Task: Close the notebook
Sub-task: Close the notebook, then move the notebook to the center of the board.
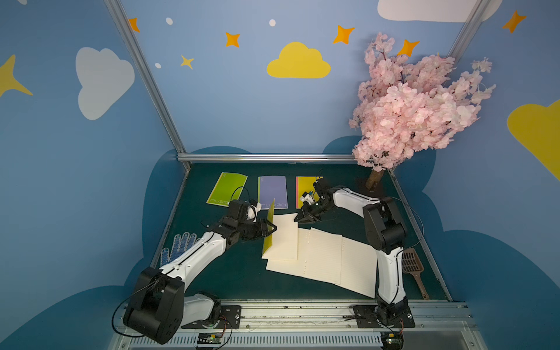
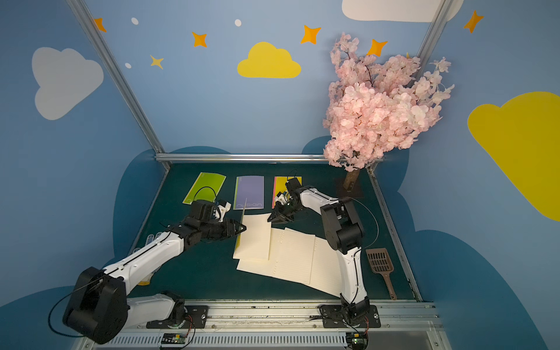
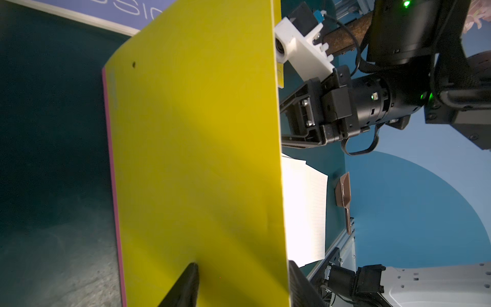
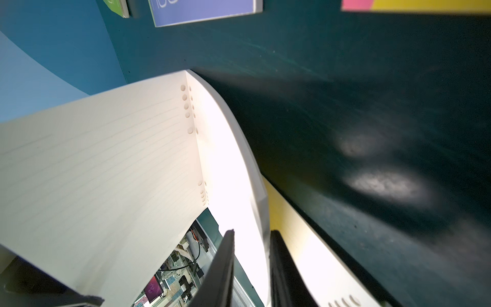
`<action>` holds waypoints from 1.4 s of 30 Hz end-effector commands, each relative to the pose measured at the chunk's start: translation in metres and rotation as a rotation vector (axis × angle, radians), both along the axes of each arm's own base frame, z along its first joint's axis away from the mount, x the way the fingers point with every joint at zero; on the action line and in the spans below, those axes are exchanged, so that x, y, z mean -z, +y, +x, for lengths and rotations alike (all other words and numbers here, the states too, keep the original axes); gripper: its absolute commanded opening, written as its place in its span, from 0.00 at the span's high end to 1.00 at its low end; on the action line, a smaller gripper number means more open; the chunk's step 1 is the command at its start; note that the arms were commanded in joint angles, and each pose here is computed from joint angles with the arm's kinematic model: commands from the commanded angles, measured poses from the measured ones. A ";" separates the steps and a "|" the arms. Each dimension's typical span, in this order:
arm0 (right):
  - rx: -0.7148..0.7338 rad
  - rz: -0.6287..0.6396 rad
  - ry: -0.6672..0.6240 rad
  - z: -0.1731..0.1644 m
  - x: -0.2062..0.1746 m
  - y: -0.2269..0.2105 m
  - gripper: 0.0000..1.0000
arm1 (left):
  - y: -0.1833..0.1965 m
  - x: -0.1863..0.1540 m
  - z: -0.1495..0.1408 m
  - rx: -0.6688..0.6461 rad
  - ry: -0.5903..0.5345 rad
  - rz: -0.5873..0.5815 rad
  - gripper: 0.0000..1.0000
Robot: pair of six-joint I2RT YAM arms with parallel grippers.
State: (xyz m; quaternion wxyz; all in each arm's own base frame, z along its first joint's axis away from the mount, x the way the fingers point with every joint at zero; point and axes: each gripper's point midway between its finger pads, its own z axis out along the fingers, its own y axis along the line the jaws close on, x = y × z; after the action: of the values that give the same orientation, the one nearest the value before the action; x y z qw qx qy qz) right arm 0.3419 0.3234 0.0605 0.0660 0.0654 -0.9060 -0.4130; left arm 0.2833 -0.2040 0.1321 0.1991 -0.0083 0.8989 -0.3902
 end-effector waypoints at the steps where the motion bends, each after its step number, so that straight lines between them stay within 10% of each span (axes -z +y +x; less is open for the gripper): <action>1: 0.006 0.030 -0.042 0.002 -0.024 -0.002 0.74 | -0.007 -0.014 0.010 0.006 -0.058 -0.017 0.47; 32: 0.052 -0.001 -0.065 -0.011 -0.035 -0.029 0.62 | -0.027 -0.010 0.014 0.072 -0.075 -0.059 0.45; 42: 0.030 -0.015 -0.037 -0.023 -0.019 -0.024 0.60 | 0.000 0.031 0.016 -0.041 0.035 0.121 0.45</action>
State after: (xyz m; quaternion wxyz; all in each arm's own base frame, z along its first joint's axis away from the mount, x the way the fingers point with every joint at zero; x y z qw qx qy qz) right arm 0.3237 0.2963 0.0807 0.0447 0.0522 -0.9104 -0.4079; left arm 0.2982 -0.2146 0.1130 0.2008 -0.0051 0.9069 -0.3705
